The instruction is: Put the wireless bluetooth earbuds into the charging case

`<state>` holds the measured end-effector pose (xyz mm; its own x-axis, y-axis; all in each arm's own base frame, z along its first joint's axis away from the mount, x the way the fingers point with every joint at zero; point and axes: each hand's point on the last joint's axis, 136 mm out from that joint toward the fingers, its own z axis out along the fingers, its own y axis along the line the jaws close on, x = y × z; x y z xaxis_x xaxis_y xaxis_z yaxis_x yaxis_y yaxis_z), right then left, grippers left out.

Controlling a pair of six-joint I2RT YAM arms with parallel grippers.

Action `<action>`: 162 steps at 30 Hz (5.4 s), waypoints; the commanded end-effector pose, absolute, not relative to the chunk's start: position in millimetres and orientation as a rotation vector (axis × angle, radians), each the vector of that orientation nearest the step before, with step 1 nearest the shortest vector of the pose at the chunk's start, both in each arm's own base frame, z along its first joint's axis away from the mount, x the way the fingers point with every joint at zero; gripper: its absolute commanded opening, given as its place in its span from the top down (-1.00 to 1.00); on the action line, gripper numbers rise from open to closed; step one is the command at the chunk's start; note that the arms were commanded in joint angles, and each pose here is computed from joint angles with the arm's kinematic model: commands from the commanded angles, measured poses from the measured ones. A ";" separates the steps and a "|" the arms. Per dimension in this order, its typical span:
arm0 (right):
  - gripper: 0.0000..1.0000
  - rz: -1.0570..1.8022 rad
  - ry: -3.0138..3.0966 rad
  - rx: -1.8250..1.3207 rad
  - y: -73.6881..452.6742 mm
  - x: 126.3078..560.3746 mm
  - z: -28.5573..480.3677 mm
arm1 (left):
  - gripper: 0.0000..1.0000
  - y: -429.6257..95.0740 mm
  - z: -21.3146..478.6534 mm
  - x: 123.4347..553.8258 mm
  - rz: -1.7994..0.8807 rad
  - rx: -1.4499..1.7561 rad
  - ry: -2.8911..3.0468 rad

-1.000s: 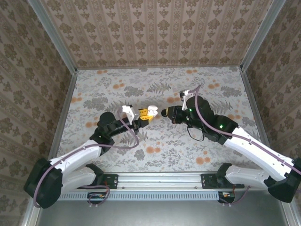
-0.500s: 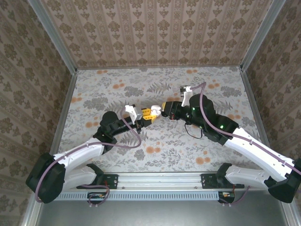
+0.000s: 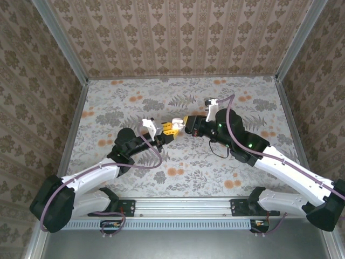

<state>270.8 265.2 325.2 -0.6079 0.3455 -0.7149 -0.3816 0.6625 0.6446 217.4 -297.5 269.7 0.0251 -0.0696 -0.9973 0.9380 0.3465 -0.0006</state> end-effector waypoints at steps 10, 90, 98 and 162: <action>0.80 1.004 1.944 -0.037 274.8 279.8 323.1 | 0.94 -302.5 293.2 218.3 -0.997 0.862 1.245; 0.15 0.823 2.122 -0.003 264.3 273.5 306.3 | 0.90 -300.0 288.1 224.2 -0.961 0.842 1.277; 0.13 0.862 2.099 -0.007 242.2 274.5 327.7 | 0.89 -300.8 288.2 219.3 -0.967 0.877 1.276; 0.43 0.984 2.359 -0.296 261.4 247.8 257.1 | 0.83 -307.4 302.0 233.8 -1.206 0.832 1.389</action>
